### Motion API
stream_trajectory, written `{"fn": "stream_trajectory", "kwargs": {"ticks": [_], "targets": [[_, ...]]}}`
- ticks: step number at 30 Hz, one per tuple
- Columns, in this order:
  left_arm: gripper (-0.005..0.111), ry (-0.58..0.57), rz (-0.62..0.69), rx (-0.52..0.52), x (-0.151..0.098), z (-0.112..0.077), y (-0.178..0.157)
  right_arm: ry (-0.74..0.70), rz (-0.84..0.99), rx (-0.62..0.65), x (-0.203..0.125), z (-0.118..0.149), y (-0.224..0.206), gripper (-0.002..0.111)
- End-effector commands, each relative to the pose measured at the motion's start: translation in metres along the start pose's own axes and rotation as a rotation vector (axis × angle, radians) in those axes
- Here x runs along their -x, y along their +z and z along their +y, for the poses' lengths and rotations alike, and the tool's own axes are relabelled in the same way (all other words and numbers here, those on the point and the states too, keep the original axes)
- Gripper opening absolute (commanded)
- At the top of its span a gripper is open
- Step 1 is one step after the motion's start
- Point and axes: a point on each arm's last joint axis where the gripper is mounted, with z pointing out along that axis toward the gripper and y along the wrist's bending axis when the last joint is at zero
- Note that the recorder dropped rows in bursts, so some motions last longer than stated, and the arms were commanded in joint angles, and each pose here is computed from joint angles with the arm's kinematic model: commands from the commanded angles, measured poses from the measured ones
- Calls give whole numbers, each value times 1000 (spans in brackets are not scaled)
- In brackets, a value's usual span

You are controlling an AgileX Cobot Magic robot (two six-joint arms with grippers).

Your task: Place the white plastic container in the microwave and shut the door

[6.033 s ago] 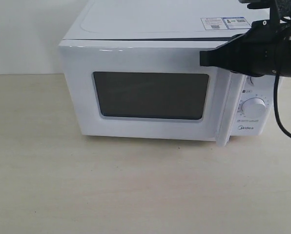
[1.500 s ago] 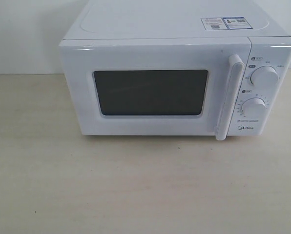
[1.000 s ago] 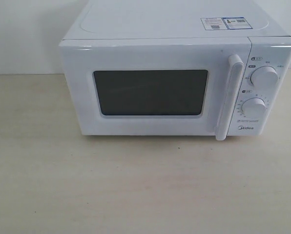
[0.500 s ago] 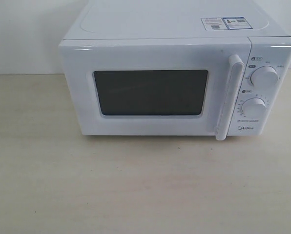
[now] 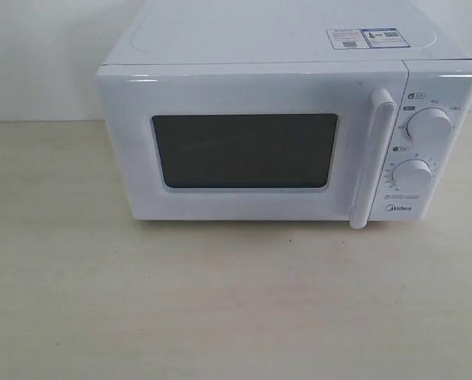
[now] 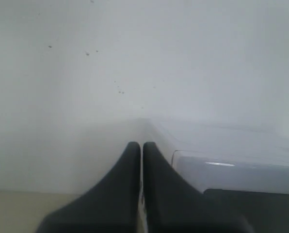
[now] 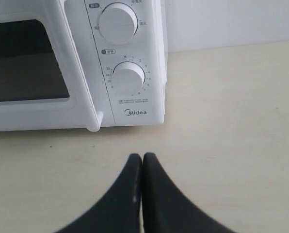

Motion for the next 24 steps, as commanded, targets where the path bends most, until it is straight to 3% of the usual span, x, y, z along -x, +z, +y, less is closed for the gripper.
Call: {"fn": "stream_trajectory", "kwargs": {"ticks": [1, 8, 14, 22, 24], "targets": [[4, -14, 17, 70, -13, 6, 1, -3, -17, -7, 1, 0, 0, 0], [4, -7, 18, 79, -14, 7, 3, -3, -17, -7, 1, 0, 0, 0], [4, 94, 61, 69, -18, 6, 2, 1, -17, -6, 1, 0, 0, 0], [4, -150, 190, 100, -54, 12, 1, 1, -17, -6, 1, 0, 0, 0], [4, -150, 220, 108, -66, 14, 0, 3, -17, -6, 1, 0, 0, 0]]}}
